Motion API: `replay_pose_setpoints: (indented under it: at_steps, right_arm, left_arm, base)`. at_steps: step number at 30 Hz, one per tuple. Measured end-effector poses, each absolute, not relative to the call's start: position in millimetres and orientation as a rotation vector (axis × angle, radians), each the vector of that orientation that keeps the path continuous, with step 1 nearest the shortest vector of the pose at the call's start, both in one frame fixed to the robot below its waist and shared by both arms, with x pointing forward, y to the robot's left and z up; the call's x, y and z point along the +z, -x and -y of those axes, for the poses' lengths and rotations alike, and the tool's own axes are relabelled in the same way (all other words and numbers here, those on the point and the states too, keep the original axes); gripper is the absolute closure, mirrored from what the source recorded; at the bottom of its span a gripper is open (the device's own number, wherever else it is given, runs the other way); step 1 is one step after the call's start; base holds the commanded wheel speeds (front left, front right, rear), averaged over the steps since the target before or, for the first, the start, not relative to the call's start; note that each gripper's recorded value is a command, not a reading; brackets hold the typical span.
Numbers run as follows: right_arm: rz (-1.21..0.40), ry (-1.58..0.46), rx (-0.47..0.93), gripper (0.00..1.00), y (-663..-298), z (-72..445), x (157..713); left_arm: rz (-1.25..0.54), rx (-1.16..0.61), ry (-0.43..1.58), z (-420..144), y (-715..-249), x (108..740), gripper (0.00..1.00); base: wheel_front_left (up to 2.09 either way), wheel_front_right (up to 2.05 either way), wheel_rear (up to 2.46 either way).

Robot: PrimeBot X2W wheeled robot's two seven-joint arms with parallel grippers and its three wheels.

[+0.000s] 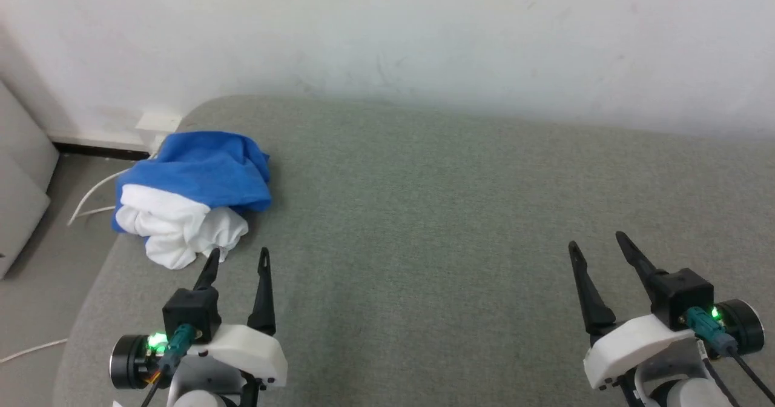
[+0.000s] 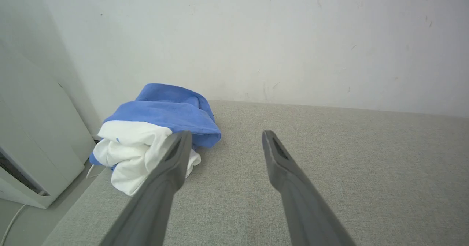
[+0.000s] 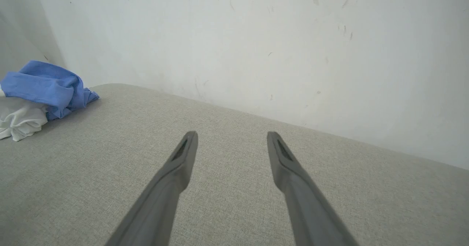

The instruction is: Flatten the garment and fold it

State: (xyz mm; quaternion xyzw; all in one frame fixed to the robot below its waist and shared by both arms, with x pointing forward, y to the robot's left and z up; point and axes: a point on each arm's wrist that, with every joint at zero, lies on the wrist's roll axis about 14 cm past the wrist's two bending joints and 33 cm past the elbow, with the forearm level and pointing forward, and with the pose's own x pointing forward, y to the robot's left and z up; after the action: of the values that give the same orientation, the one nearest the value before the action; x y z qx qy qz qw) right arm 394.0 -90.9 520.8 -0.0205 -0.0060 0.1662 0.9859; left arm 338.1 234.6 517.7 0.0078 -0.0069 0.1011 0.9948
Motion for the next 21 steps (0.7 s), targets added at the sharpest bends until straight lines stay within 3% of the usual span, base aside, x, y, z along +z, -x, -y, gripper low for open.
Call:
replay_pose_setpoints:
  at_steps: [21]
  right_arm:
    - [0.028, 0.039, 0.493, 0.0, -404.1, 33.4, 521.4]
  left_arm:
    - [0.023, 0.374, -0.009, -279.0, -301.5, 513.5, 0.0]
  base:
    - [0.0, 0.0, 0.0]
